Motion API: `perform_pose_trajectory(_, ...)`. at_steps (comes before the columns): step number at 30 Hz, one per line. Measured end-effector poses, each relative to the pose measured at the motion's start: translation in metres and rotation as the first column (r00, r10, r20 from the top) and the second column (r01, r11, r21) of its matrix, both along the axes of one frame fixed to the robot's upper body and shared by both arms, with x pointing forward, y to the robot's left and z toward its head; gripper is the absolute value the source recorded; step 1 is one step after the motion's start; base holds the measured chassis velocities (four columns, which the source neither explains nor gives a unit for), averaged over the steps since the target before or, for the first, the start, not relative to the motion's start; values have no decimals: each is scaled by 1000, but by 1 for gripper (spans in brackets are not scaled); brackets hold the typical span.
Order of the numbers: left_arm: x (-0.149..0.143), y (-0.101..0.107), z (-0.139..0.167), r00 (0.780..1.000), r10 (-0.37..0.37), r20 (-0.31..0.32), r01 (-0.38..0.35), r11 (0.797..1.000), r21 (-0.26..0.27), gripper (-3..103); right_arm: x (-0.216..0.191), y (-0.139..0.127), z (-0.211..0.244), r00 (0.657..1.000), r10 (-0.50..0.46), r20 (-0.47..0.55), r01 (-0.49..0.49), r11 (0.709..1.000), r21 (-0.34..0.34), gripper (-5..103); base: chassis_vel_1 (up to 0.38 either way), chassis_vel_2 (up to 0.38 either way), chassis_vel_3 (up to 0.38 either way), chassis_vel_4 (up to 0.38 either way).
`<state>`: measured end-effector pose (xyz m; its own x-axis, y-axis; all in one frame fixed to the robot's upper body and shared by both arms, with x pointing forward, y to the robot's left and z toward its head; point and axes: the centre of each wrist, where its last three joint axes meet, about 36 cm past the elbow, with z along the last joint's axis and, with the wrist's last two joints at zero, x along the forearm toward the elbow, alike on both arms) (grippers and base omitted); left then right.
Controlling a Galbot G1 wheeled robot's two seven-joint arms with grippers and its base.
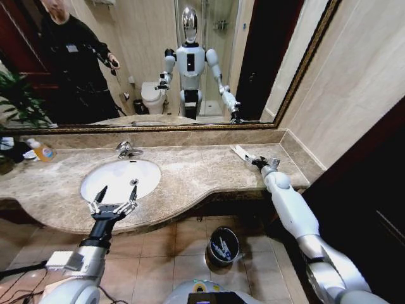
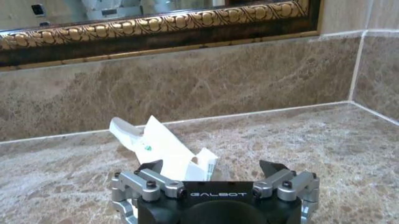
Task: Pick up the trash from the sink and place it in the trash bin.
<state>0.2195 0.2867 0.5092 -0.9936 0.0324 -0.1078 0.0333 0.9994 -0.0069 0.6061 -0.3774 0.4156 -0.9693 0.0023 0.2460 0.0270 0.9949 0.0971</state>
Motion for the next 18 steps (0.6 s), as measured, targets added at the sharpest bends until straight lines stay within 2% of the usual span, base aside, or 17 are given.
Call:
perform_pose_trajectory(3,0,0,0,1000,0,0,0,1000,0,100,-2,-1,-2,1000,8,-1,-8,1000,4,97,0,0,0,0)
perform_pose_trajectory(9,0,0,0,1000,0,0,0,1000,0,100,-6,6,1,1000,27,13,-27,1000,7,79,0,0,0,0)
perform_pose_trajectory(11,0,0,0,1000,0,0,0,1000,0,100,-6,7,2,999,29,14,-29,1000,8,79,0,0,0,0)
perform_pose_trajectory(14,0,0,0,1000,0,0,0,1000,0,100,-7,11,3,999,34,18,-34,999,8,65,0,0,0,0)
perform_pose_trajectory(16,0,0,0,1000,0,0,0,1000,0,100,-8,12,4,999,35,19,-35,999,8,65,0,0,0,0)
perform_pose_trajectory(17,0,0,0,1000,0,0,0,1000,0,100,-8,14,5,999,39,23,-39,999,7,57,0,0,0,0)
perform_pose_trajectory(18,0,0,0,1000,0,0,0,1000,0,100,-8,15,5,999,40,23,-40,999,7,57,0,0,0,0)
